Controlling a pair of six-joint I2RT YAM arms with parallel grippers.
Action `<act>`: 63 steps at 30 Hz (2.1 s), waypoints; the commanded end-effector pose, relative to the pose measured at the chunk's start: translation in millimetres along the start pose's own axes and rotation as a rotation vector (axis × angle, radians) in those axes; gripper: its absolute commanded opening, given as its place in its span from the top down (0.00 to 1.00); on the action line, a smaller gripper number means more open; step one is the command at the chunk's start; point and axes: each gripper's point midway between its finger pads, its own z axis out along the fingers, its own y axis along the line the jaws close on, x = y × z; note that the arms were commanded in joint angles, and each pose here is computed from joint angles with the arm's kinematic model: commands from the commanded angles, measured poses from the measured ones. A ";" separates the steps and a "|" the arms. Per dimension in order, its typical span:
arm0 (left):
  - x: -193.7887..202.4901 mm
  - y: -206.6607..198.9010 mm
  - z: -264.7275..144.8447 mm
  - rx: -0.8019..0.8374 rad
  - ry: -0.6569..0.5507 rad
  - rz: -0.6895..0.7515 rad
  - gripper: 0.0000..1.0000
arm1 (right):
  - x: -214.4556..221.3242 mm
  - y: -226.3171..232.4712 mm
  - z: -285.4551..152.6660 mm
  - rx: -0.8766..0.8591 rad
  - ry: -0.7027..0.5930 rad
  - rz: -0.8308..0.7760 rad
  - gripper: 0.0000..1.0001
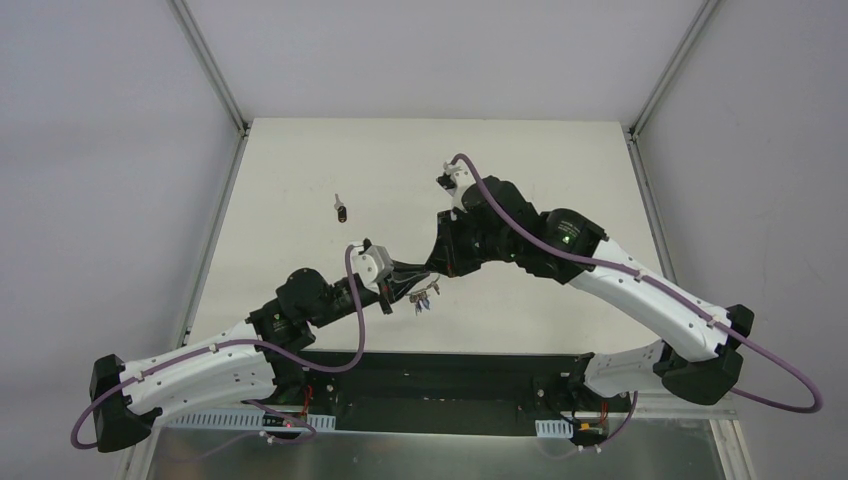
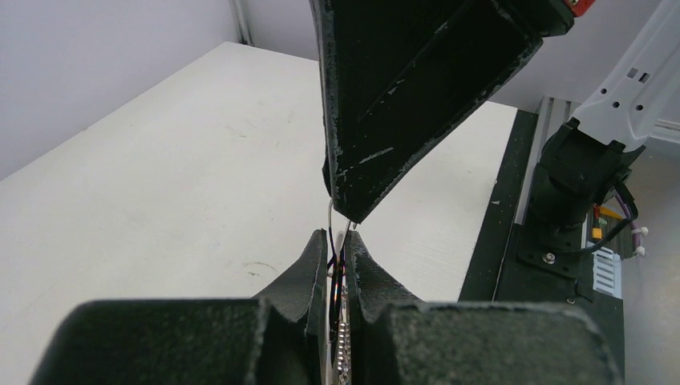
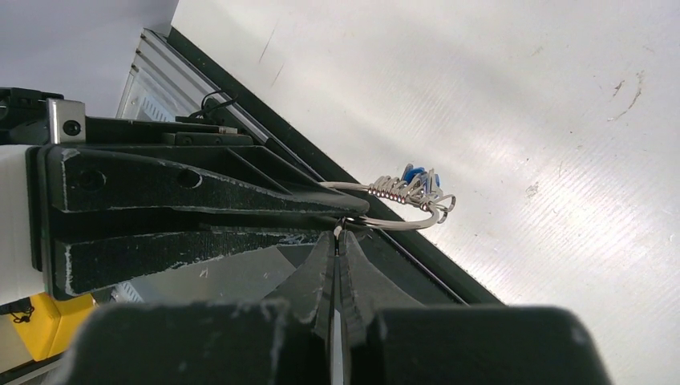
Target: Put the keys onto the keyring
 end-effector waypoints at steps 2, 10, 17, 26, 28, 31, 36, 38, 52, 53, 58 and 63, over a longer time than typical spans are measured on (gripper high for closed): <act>-30.1 22.7 0.4 -0.131 -0.072 -0.043 1.00 | 5.9 10.2 -10.0 -0.081 -0.011 -0.038 1.00; -33.3 31.9 -5.5 -0.193 -0.095 -0.090 1.00 | 19.5 9.1 -8.5 -0.140 -0.028 -0.096 1.00; -35.7 40.5 -8.8 -0.246 -0.105 -0.112 1.00 | 37.8 10.7 -4.3 -0.197 -0.048 -0.145 1.00; -36.5 52.2 -13.8 -0.316 -0.110 -0.123 1.00 | 80.1 30.3 5.0 -0.286 0.002 -0.264 1.00; -35.9 56.2 -15.7 -0.341 -0.110 -0.127 1.00 | 87.8 31.9 5.1 -0.293 0.005 -0.287 1.00; -36.3 62.5 -20.4 -0.378 -0.116 -0.129 1.00 | 96.3 34.4 2.6 -0.316 0.002 -0.295 1.00; -36.1 67.9 -26.4 -0.412 -0.127 -0.137 1.00 | 104.4 35.4 -2.4 -0.339 -0.002 -0.296 1.00; -35.9 69.6 -28.2 -0.422 -0.131 -0.138 1.00 | 106.8 36.7 -3.4 -0.354 -0.005 -0.292 1.00; -35.7 71.7 -31.3 -0.438 -0.133 -0.144 1.00 | 115.3 42.9 -4.4 -0.395 0.011 -0.296 1.00; -35.0 70.2 -29.8 -0.428 -0.128 -0.140 1.00 | 113.4 43.0 -5.3 -0.392 0.005 -0.297 1.00; -33.3 65.7 -26.0 -0.399 -0.118 -0.132 1.00 | 104.4 37.2 -8.7 -0.346 -0.028 -0.301 1.00; -33.3 63.2 -26.1 -0.383 -0.116 -0.127 1.00 | 91.9 31.3 -11.4 -0.288 -0.059 -0.313 1.00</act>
